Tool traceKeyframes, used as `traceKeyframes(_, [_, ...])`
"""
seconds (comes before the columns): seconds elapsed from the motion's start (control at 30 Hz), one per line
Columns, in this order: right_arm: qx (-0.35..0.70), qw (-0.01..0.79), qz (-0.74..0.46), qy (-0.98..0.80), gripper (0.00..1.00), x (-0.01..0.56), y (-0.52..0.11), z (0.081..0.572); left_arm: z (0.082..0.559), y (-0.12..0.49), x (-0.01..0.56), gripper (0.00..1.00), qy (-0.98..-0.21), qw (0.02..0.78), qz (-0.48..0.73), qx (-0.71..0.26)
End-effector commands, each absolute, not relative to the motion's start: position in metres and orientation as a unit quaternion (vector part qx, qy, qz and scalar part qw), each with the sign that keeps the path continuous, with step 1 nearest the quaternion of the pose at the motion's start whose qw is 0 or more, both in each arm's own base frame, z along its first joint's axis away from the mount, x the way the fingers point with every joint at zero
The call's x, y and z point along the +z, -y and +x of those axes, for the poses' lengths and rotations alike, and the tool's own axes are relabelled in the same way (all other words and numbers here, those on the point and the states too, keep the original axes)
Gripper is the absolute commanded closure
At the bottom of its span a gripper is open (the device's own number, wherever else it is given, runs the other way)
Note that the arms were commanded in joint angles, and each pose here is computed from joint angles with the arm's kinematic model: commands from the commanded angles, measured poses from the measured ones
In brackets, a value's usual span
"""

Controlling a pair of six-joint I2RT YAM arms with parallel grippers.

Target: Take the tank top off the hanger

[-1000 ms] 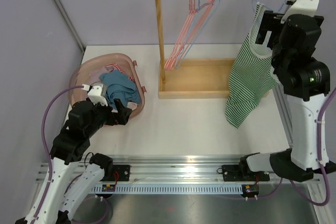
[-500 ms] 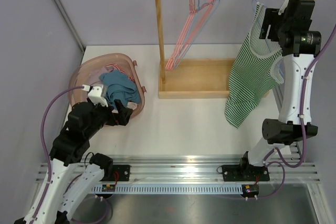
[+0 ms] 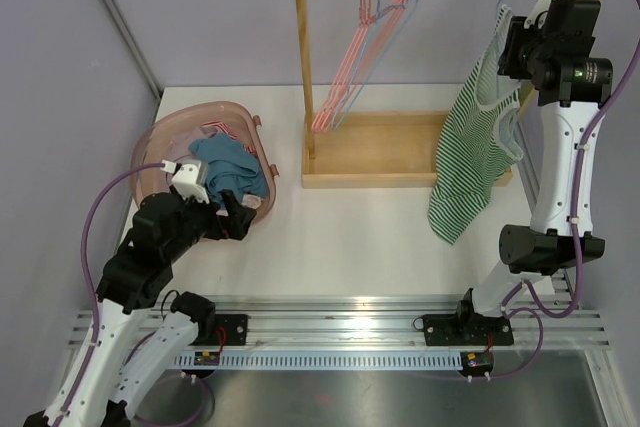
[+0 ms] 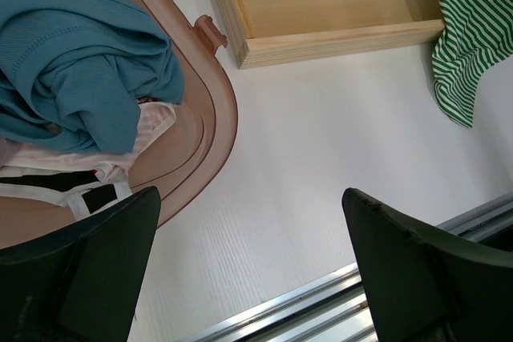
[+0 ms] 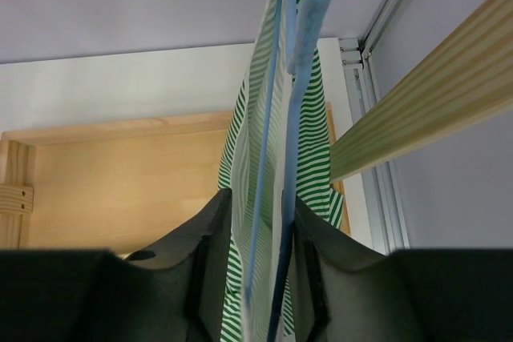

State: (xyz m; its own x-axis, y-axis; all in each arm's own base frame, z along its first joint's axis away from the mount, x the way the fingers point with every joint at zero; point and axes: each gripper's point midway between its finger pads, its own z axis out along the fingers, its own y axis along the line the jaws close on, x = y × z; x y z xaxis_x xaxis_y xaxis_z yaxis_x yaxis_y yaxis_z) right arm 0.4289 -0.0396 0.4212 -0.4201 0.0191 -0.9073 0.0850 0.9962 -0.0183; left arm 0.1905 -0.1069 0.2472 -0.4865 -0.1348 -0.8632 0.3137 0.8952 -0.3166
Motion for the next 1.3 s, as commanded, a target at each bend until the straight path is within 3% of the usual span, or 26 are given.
traceKeyframes(0.0, [-0.023, 0.579, 0.025, -0.815, 0.63, 0.453, 0.037, 0.427, 0.193, 0.116, 0.253, 0.01, -0.822, 0.511, 0.069, -0.240])
traceKeyframes(0.2, [-0.013, 0.587, 0.032, -0.809, 0.77, 0.459, 0.035, 0.427, 0.193, 0.117, 0.252, 0.01, -0.824, 0.509, 0.069, -0.240])
traceKeyframes(0.27, [-0.008, 0.588, 0.029, -0.808, 0.85, 0.460, 0.032, 0.426, 0.192, 0.117, 0.252, 0.01, -0.824, 0.509, 0.069, -0.241])
traceKeyframes(0.33, [-0.006, 0.590, 0.029, -0.807, 1.00, 0.462, 0.031, 0.425, 0.192, 0.118, 0.253, 0.01, -0.822, 0.511, 0.069, -0.241])
traceKeyframes(0.9, [0.099, 0.643, 0.002, -0.759, 1.00, 0.519, -0.011, 0.389, 0.190, 0.115, 0.255, 0.01, -0.820, 0.517, 0.066, -0.237])
traceKeyframes(1.27, [0.135, 0.611, 0.016, -0.780, 1.00, 0.477, -0.029, 0.290, 0.187, 0.102, 0.278, 0.01, -0.795, 0.562, 0.051, -0.224])
